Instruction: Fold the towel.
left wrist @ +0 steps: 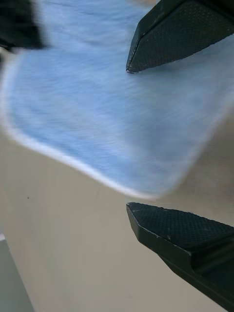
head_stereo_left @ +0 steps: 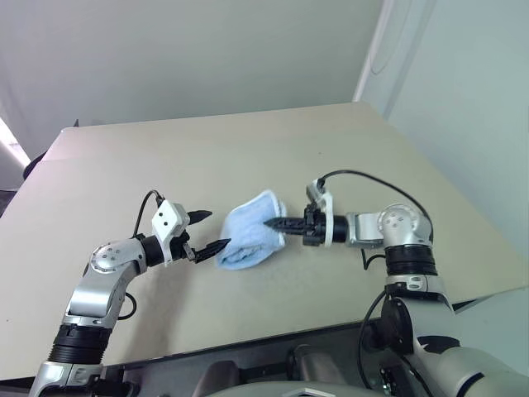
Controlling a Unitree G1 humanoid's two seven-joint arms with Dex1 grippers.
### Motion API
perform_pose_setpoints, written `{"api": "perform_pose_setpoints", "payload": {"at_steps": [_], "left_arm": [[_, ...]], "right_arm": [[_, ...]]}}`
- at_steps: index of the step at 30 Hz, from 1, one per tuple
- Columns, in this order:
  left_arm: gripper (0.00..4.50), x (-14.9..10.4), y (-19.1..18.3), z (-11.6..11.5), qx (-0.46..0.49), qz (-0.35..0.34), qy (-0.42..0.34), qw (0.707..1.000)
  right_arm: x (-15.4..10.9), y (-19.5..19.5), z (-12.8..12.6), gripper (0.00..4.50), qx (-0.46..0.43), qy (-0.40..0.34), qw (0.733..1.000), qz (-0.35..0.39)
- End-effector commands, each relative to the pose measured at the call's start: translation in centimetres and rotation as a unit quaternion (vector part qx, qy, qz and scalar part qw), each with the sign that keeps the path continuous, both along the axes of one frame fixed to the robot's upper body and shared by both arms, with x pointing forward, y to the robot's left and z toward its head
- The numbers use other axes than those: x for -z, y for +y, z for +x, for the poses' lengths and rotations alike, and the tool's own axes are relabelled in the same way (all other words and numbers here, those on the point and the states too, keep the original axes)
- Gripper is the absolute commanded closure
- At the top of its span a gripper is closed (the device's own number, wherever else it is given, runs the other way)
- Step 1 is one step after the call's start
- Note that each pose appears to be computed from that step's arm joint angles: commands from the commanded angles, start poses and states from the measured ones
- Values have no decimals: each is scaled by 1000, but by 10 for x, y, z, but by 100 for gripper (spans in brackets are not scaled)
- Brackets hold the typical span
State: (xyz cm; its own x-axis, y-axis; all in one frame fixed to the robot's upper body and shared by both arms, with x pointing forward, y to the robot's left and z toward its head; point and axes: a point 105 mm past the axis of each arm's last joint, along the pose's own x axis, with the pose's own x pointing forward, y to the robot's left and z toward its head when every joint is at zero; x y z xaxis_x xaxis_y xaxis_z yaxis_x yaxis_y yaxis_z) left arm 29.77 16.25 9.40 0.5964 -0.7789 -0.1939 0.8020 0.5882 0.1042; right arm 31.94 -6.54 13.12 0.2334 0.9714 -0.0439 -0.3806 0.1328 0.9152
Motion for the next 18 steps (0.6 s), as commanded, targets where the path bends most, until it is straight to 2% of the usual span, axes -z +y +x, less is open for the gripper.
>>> {"api": "perform_pose_setpoints", "payload": {"at_steps": [1, 3, 6, 8, 12, 15, 16, 18], "left_arm": [[0, -14, 0, 2, -3, -18, -19, 1000], [0, -16, -2, 3, -1, -25, -17, 1000], [0, -18, -4, 5, 3, -28, -16, 999], [0, -22, -4, 7, 3, -29, -18, 999], [0, -28, 1, 13, -4, -37, -24, 999], [0, -30, 3, 16, -14, -41, -29, 999], [0, -31, 3, 17, -16, -46, -28, 998], [0, -34, 4, 17, -19, -58, -26, 998]], "right_arm": [[-50, -15, 16, 448, 55, -84, 994, 45], [-60, -34, 29, 448, 109, -93, 988, 48], [-53, -67, 48, 448, 191, -80, 978, 13], [-36, -94, 59, 448, 250, -49, 967, -23], [0, -126, 66, 448, 312, -23, 944, -100], [33, -156, 78, 448, 409, -7, 891, -194], [41, -161, 78, 448, 429, 12, 881, -199], [51, -162, 73, 448, 440, 32, 877, -190]]}}
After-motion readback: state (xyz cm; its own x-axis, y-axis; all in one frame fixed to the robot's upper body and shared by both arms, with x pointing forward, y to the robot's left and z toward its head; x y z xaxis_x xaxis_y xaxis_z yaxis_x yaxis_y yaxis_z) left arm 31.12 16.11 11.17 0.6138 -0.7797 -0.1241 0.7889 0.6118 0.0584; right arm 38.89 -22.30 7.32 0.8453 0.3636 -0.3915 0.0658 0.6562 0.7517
